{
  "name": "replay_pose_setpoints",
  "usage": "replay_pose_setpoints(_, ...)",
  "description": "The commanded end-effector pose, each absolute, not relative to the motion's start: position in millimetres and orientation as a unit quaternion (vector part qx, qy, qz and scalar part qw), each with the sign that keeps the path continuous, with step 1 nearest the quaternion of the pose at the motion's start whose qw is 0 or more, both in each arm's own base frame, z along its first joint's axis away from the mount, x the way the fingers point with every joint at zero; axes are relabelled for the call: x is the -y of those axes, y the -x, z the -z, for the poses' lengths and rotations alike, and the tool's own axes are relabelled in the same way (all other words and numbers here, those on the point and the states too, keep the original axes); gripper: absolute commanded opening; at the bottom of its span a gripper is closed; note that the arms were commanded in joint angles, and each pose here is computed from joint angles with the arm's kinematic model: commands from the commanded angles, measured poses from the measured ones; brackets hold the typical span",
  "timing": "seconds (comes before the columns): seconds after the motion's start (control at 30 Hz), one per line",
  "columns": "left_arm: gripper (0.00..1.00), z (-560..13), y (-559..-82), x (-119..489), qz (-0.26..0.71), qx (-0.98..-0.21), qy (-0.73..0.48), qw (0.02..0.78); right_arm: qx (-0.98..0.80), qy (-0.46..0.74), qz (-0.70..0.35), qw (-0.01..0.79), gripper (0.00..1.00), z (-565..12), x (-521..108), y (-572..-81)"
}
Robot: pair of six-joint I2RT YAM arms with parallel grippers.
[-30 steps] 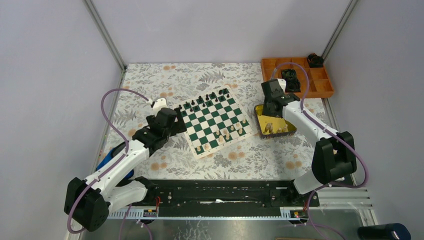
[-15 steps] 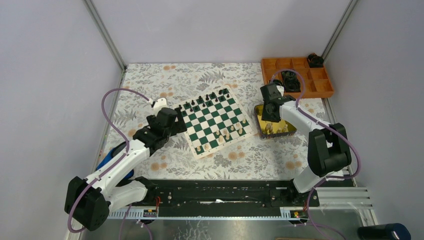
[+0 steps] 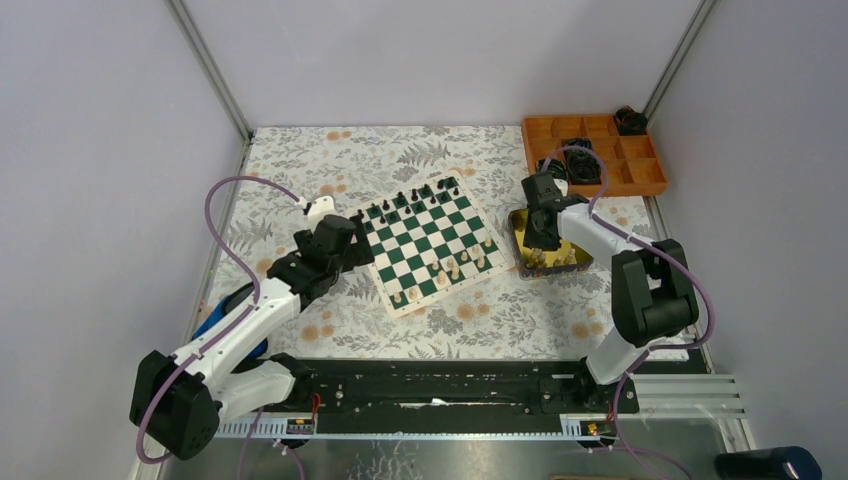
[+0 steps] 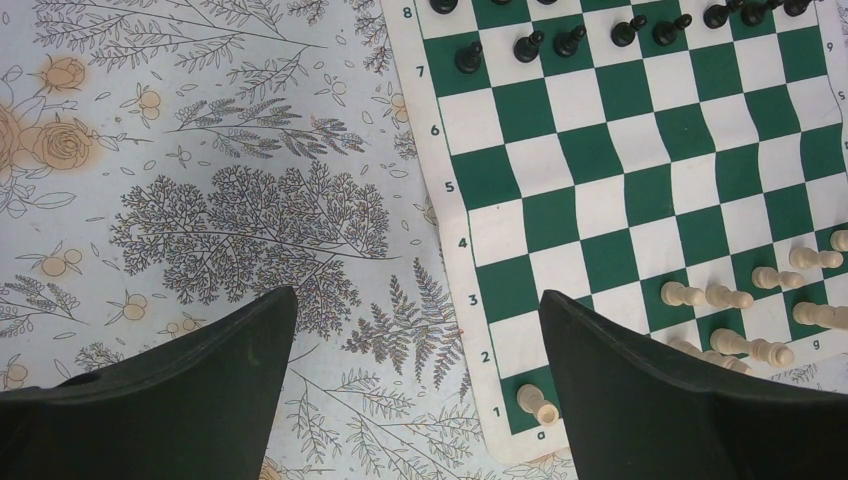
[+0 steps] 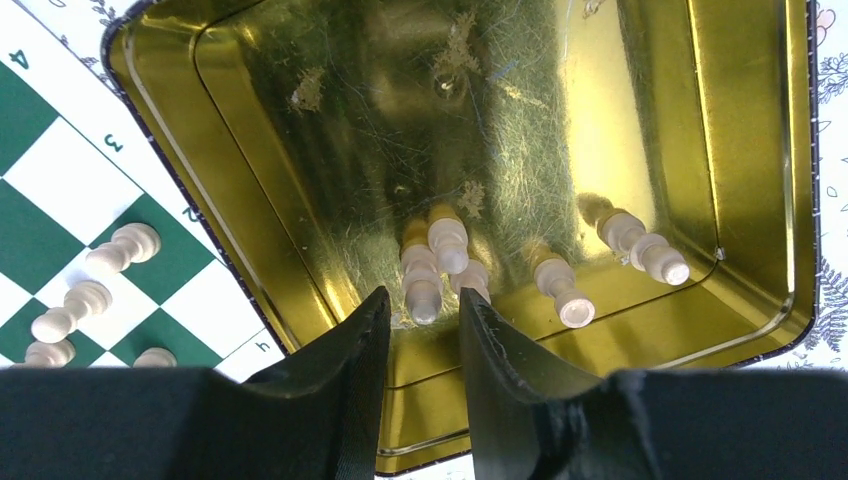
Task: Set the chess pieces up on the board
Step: Pick up the chess piece from the storage box, then place the chess piece on the chessboard.
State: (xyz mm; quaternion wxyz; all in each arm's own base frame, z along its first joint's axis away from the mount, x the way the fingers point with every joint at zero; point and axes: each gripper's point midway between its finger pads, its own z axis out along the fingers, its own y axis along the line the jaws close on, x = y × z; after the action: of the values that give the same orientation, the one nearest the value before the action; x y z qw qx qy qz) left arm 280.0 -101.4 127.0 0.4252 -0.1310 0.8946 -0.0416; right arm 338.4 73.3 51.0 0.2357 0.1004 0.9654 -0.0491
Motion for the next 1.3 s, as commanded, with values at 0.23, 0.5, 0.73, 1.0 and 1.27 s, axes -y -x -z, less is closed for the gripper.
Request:
replay_pose_setpoints(0.23,0.99,-135,-290,106,0.048,-0.885,0.127,0.446,-0.964,-0.112,0.046,0.235,0.25,-42,-70,-341)
replay_pose_setpoints(0.5,0.99,-135,-290,106,0.048,-0.885,0.126,0.445,-0.963,-0.109,0.049,0.242,0.0,-50,-68,-342)
replay_pose_setpoints(0.73,0.99,-135,-292,108,0.051,-0.885,0.124,0.445,-0.959,-0.097,0.045,0.264,0.0,-77,-69,-348)
replay_pose_setpoints(1.0,0.99,-136,-293,109,0.053,-0.884,0.126,0.447,-0.952,-0.073,0.039,0.296,0.0,-116,-75,-356)
replay_pose_setpoints(1.27,0.99,-138,-293,109,0.055,-0.883,0.129,0.448,-0.953,-0.004,0.02,0.304,0.0,-137,-112,-348)
